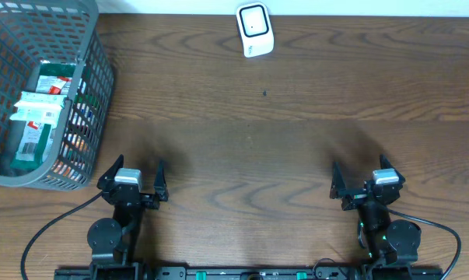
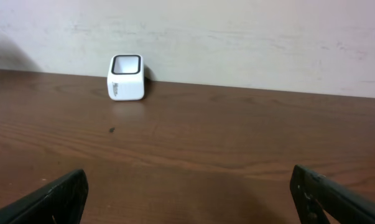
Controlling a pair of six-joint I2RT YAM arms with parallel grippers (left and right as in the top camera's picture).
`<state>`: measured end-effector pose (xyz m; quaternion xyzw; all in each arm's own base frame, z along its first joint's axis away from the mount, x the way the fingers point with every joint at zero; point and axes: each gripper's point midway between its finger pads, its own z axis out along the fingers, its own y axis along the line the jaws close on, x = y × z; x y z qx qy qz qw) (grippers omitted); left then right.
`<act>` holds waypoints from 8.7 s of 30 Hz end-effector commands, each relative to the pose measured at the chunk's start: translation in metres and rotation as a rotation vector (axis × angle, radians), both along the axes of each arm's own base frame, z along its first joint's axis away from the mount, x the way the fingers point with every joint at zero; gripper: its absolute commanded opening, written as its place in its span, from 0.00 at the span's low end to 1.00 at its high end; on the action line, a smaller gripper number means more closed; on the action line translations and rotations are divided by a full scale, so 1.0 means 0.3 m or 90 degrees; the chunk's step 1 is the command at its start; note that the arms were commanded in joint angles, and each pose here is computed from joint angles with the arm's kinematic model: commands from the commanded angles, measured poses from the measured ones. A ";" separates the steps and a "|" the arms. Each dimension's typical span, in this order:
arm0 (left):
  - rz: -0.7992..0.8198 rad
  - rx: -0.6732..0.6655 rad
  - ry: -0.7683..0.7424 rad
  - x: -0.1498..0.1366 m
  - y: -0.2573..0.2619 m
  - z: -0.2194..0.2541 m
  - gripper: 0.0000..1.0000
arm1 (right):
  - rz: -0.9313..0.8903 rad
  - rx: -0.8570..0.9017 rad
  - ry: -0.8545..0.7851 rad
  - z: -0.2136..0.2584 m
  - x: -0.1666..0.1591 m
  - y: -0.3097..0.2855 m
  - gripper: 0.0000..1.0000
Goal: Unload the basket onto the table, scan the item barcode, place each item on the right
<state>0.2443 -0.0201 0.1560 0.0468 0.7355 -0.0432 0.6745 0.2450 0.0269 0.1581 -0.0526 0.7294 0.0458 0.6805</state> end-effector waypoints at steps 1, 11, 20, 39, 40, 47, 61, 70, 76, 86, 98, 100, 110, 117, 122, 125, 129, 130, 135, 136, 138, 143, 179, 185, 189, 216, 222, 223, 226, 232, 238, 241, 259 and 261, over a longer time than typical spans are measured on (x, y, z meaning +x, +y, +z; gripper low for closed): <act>-0.023 0.003 0.028 -0.006 -0.020 -0.046 0.87 | 0.007 -0.003 0.002 -0.004 -0.001 0.009 0.99; -0.023 0.003 0.028 -0.006 -0.020 -0.046 0.87 | 0.007 -0.003 0.002 -0.004 -0.001 0.009 0.99; -0.023 0.003 0.028 -0.006 -0.020 -0.046 0.88 | 0.007 -0.003 0.002 -0.004 -0.001 0.009 0.99; -0.166 -0.069 -0.030 -0.038 -0.148 0.062 0.88 | 0.007 -0.003 0.002 -0.004 -0.001 0.009 0.99; -0.163 -0.125 -0.009 -0.040 -0.148 0.059 0.88 | 0.007 -0.003 0.002 -0.004 -0.001 0.009 0.99; -0.221 -0.208 0.005 -0.085 -0.199 0.153 0.88 | 0.007 -0.003 0.002 -0.004 -0.001 0.009 0.99; -0.239 -0.224 0.041 -0.176 -0.219 0.611 0.88 | 0.007 -0.003 0.002 -0.004 -0.001 0.009 0.99; -0.235 -0.134 0.134 -0.107 -0.216 0.848 0.88 | 0.007 -0.003 0.002 -0.004 -0.001 0.009 0.99; -0.209 -0.116 0.220 0.003 -0.195 0.949 0.88 | 0.007 -0.003 0.002 -0.004 -0.001 0.009 0.99; -0.112 -0.062 0.405 0.205 -0.102 0.877 1.00 | 0.007 -0.003 0.002 -0.004 -0.001 0.009 0.99; -0.088 -0.049 0.570 0.254 -0.075 0.671 1.00 | 0.007 -0.003 0.002 -0.004 -0.001 0.009 0.99; -0.088 -0.049 0.569 0.255 -0.075 0.672 1.00 | 0.007 -0.003 0.002 -0.004 -0.001 0.009 0.99; 0.016 -0.095 0.580 0.264 -0.002 0.664 0.83 | 0.007 -0.003 0.002 -0.004 -0.001 0.009 0.99; 0.388 -0.153 0.533 0.250 0.323 0.672 0.84 | 0.007 -0.003 0.002 -0.004 -0.001 0.009 0.99; 0.523 -0.190 0.460 0.243 0.500 0.717 0.85 | 0.007 -0.003 0.002 -0.004 -0.001 0.009 0.99; 0.557 -0.208 0.432 0.249 0.572 0.730 0.93 | 0.007 -0.003 0.002 -0.004 -0.001 0.009 0.99; 0.594 -0.215 0.434 0.259 0.660 0.705 0.96 | 0.007 -0.003 0.002 -0.004 -0.001 0.009 0.99; 0.600 -0.211 0.443 0.263 0.679 0.689 0.96 | 0.007 -0.003 0.002 -0.004 -0.001 0.009 0.99; 0.583 -0.194 0.521 0.320 0.740 0.565 0.97 | 0.007 -0.003 0.002 -0.004 -0.001 0.009 0.99; 0.578 -0.200 0.536 0.334 0.746 0.538 0.97 | 0.007 -0.003 0.002 -0.004 -0.001 0.009 0.99; 0.566 -0.216 0.568 0.364 0.756 0.473 0.97 | 0.007 -0.003 0.002 -0.004 -0.001 0.009 0.99; 0.571 -0.223 0.634 0.408 0.788 0.340 0.97 | 0.007 -0.003 0.002 -0.004 -0.001 0.009 0.99; 0.711 -0.462 0.657 0.576 0.959 -0.105 0.67 | 0.007 -0.003 0.002 -0.004 -0.001 0.009 0.99; 0.713 -0.461 0.673 0.591 0.968 -0.174 0.68 | 0.007 -0.003 0.002 -0.004 -0.001 0.009 0.99; 0.713 -0.459 0.681 0.601 0.973 -0.215 0.68 | 0.007 -0.003 0.002 -0.004 -0.001 0.009 0.99; 0.715 -0.447 0.747 0.581 0.990 -0.435 0.73 | 0.007 -0.003 0.002 -0.004 -0.001 0.009 0.99; 0.649 -0.466 0.717 0.632 0.974 -0.347 0.85 | 0.007 -0.003 0.002 -0.004 -0.001 0.009 0.99; 0.647 -0.465 0.708 0.635 0.976 -0.326 0.87 | 0.007 -0.003 0.002 -0.004 -0.001 0.009 0.99; 0.649 -0.465 0.689 0.634 0.986 -0.281 0.91 | 0.007 -0.003 0.002 -0.004 -0.001 0.009 0.99; 0.670 -0.452 0.717 0.600 0.988 -0.343 0.93 | 0.007 -0.003 0.002 -0.004 -0.001 0.009 0.99; 0.674 -0.452 0.740 0.566 0.969 -0.470 0.82 | 0.007 -0.003 0.002 -0.004 -0.001 0.009 0.99; 0.674 -0.452 0.738 0.565 0.970 -0.473 0.47 | 0.007 -0.003 0.002 -0.004 -0.001 0.009 0.99; 0.607 -0.428 0.322 0.521 0.947 0.510 0.33 | 0.007 -0.003 0.002 -0.004 -0.001 0.009 0.99; 0.593 -0.423 0.288 0.475 0.900 0.612 0.34 | 0.007 -0.003 0.002 -0.004 -0.001 0.009 0.99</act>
